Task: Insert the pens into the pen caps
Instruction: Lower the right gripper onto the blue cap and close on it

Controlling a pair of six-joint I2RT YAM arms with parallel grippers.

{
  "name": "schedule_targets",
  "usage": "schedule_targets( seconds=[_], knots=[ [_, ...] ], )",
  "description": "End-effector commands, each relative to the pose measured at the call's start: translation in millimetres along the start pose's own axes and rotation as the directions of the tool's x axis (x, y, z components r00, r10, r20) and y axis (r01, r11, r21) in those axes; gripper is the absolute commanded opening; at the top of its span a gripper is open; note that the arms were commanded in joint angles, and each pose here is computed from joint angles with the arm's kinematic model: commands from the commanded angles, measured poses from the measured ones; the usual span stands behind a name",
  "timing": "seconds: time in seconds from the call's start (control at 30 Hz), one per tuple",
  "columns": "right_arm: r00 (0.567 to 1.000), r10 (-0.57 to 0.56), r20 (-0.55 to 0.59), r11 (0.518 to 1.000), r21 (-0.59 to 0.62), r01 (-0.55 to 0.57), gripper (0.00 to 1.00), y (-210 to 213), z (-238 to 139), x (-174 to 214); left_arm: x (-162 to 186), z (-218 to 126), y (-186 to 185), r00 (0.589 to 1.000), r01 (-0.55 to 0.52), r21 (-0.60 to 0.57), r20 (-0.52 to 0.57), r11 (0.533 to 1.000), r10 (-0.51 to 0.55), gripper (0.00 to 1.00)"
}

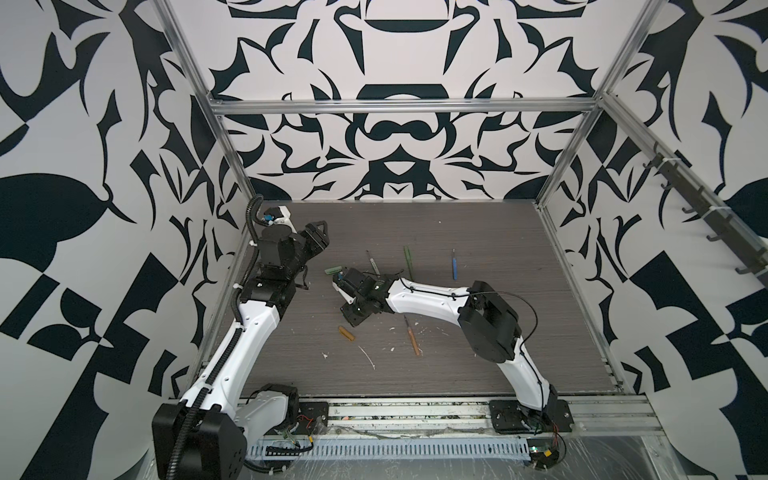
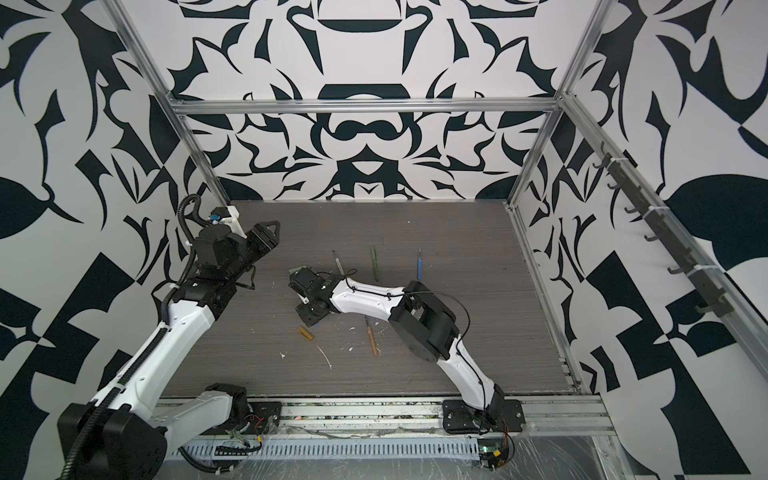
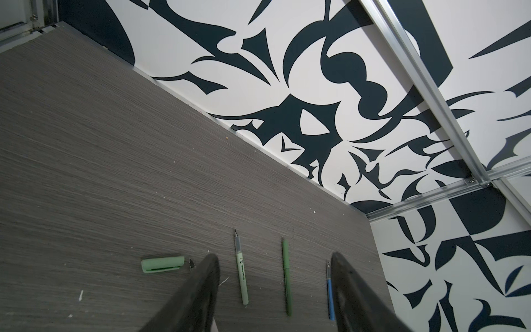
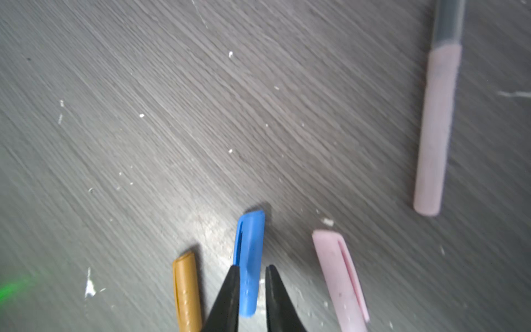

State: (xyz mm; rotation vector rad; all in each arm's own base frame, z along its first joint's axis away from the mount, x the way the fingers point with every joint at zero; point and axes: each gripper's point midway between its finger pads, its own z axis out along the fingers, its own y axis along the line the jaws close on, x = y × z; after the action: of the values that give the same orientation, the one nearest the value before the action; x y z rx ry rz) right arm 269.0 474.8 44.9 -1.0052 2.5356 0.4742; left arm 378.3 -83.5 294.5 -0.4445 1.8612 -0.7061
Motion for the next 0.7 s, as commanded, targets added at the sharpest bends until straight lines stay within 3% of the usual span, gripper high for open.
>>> schedule_targets(
  seconds=[0.0,0.67],
  knots=[
    [0.999,-0.032,0.008,0.999,-0.003,0.032,0.19,5,-9,-11,-6,-2,-11,1.000,0.008,0.055,0.014,0.998,-0.009,0.64],
    [0.998,-0.012,-0.062,0.999,-0.037,0.010,0.20,7,10,9,-6,-1,-13,1.000,0.008,0.082,0.008,0.997,-0.009,0.65]
  ],
)
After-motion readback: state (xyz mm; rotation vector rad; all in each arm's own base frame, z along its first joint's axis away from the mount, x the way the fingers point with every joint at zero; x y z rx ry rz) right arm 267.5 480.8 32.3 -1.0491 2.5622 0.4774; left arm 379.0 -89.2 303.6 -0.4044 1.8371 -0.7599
